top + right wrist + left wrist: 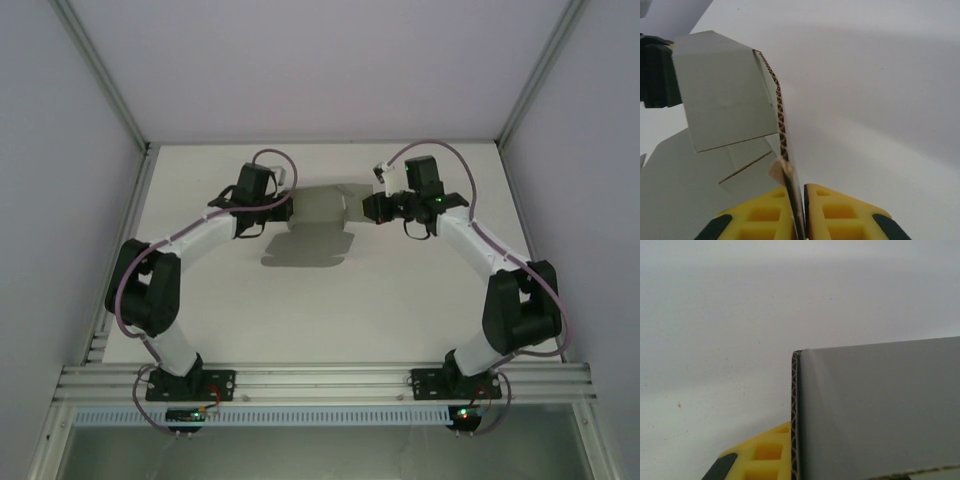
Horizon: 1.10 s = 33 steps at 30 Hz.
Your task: Assemble paper box
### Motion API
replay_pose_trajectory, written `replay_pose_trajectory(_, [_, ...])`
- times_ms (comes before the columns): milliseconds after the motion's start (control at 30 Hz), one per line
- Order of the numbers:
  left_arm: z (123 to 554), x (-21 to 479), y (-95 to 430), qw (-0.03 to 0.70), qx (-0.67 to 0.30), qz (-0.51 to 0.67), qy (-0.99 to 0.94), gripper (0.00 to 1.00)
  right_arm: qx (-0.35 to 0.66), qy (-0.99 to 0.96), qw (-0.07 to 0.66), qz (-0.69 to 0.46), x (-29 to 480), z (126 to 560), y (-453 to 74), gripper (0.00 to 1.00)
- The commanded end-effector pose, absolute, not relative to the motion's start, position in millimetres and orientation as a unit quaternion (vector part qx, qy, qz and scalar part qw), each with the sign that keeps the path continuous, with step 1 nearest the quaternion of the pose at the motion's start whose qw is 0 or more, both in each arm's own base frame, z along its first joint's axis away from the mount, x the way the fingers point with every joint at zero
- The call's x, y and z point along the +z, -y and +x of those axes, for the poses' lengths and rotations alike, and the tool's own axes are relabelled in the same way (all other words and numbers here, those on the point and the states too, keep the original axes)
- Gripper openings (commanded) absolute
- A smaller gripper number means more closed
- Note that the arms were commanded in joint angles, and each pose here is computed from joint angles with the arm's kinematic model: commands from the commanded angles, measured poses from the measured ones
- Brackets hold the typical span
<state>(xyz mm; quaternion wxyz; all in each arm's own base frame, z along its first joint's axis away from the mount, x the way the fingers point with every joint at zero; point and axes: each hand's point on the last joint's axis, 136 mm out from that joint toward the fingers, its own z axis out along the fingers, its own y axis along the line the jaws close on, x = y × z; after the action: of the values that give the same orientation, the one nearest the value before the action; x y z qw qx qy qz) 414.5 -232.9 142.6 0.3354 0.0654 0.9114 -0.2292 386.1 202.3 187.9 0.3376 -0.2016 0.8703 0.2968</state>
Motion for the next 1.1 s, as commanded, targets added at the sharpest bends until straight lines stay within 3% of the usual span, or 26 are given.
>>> replay_pose_trajectory(0, [411,165,251,0.346,-0.254,0.098,-0.898,0.00,0.268,-0.877,0.349,-0.193,189,401,-199,0.15])
replay_pose_trajectory(333, [409,170,254,0.347,-0.256,0.099,-0.897,0.00,0.230,-0.885,0.357,-0.188,185,407,-197,0.05])
replay_pose_trajectory(567, [411,176,261,0.347,-0.263,0.092,-0.896,0.00,0.009,-0.912,0.376,-0.160,169,425,-188,0.00])
replay_pose_trajectory(800, [412,174,265,0.341,-0.264,0.085,-0.898,0.00,-0.106,-0.914,0.375,-0.111,158,437,-186,0.00])
replay_pose_trajectory(1067, [414,169,267,0.338,-0.268,0.077,-0.899,0.00,-0.153,-0.923,0.342,-0.093,141,437,-203,0.00])
